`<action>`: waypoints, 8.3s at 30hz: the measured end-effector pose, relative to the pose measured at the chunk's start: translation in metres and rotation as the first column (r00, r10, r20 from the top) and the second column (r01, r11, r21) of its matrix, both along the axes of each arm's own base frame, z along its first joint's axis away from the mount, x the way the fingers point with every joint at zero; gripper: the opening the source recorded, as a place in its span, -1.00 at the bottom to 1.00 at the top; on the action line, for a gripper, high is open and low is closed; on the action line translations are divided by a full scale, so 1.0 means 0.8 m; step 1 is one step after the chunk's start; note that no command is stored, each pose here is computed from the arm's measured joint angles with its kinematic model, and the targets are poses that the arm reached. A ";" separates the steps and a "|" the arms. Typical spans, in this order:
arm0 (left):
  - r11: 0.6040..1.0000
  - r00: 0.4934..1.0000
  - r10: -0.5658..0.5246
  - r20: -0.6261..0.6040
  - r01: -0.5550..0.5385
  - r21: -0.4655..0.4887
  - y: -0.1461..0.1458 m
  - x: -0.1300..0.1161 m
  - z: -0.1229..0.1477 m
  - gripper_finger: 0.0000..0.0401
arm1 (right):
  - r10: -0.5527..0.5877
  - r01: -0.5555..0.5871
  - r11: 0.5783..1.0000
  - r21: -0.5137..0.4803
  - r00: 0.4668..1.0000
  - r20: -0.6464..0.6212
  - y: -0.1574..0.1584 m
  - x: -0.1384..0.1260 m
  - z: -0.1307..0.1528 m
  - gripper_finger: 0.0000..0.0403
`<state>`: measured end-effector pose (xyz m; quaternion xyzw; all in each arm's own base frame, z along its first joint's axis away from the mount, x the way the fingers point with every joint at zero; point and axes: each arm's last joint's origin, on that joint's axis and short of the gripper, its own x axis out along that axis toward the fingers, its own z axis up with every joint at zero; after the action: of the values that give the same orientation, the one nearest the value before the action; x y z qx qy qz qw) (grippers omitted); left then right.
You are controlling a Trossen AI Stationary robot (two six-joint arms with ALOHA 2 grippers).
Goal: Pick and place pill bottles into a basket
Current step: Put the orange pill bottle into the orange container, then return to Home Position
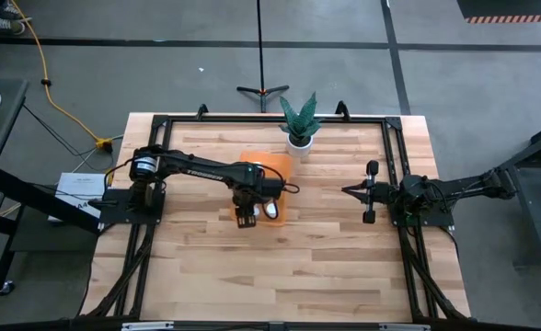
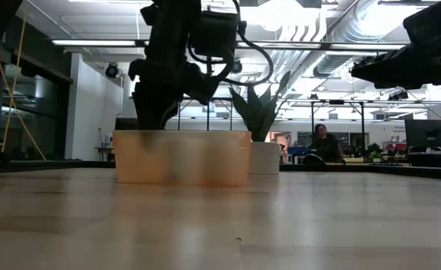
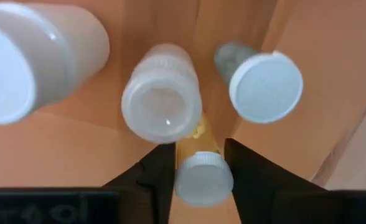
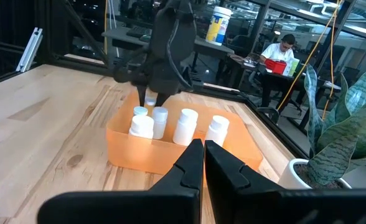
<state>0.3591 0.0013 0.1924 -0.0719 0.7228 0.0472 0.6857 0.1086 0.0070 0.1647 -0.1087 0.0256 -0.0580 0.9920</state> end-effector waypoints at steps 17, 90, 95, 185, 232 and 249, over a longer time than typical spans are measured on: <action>0.992 0.996 0.037 0.087 -0.047 0.114 0.004 -0.004 0.063 0.20 | 0.001 -0.001 1.000 -0.014 1.000 -0.002 0.000 0.000 0.000 -0.97; 0.956 -0.034 -0.245 0.969 -0.175 0.236 0.003 -0.320 -0.028 -0.77 | 0.121 -0.129 0.991 0.042 0.980 0.155 -0.010 0.001 0.018 -0.98; 0.963 -0.049 -0.242 0.969 -0.137 0.234 0.008 -0.320 -0.027 -0.89 | 0.074 -0.088 0.993 0.084 0.985 0.157 -0.028 -0.001 0.018 -0.99; 0.952 -0.033 -0.293 0.956 -0.101 0.288 0.010 -0.328 -0.030 -0.34 | 0.140 -0.160 0.959 0.234 0.985 0.101 -0.033 -0.002 0.009 -1.00; 0.952 -0.034 -0.293 0.955 -0.102 0.288 0.010 -0.328 -0.030 -0.34 | 0.140 -0.160 0.959 0.234 0.985 0.101 -0.033 -0.002 0.009 -0.97; 0.952 -0.034 -0.293 0.956 -0.102 0.288 0.010 -0.328 -0.030 -0.34 | 0.139 -0.159 0.959 0.234 0.985 0.100 -0.033 -0.002 0.009 -0.99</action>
<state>0.0969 0.0090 0.1685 0.0625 0.0004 0.0322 0.9975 0.1068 -0.0197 0.1719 0.0136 -0.0169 0.0161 0.9996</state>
